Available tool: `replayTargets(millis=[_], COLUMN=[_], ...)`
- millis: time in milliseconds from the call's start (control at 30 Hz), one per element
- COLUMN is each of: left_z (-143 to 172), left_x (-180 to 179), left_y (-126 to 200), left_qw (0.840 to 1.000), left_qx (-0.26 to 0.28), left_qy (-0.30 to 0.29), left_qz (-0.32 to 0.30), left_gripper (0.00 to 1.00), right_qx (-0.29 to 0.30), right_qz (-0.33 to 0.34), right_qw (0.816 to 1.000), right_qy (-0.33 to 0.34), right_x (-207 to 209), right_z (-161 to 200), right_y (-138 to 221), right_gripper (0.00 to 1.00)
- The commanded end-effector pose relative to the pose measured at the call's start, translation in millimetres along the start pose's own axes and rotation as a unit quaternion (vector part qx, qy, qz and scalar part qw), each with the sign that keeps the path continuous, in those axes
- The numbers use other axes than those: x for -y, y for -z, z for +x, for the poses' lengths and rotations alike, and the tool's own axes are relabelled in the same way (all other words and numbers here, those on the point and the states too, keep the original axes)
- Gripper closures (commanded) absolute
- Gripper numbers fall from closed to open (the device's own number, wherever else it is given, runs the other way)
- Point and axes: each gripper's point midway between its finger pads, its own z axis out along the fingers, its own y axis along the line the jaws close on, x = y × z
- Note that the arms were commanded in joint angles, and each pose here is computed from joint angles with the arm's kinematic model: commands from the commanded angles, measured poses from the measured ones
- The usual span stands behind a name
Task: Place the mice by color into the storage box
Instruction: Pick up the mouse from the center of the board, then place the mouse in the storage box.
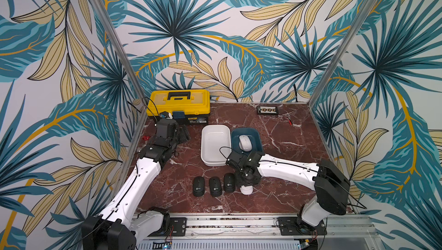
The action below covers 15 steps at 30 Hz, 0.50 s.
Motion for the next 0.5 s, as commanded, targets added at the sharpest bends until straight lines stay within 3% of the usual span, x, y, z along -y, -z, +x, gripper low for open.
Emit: replayTargets(millis=[0, 233, 467], left_z=[-5, -8, -11], left_x=[4, 6, 7], left_y=[0, 2, 4], left_qw=[1.000, 1.000, 1.000], left_qx=[0.008, 0.011, 0.014], left_qy=[0.003, 0.005, 0.011], left_qz=[0.006, 0.009, 0.008], left_gripper=[0.24, 0.24, 0.24], right_qx=[0.008, 0.037, 0.066], right_qz=[0.006, 0.024, 0.023], right_qw=[1.000, 0.998, 0.996], right_qy=[0.020, 0.047, 0.047], right_x=[10, 27, 43], right_z=[-3, -41, -105], right_y=[27, 53, 59], right_gripper=[0.44, 0.44, 0.44])
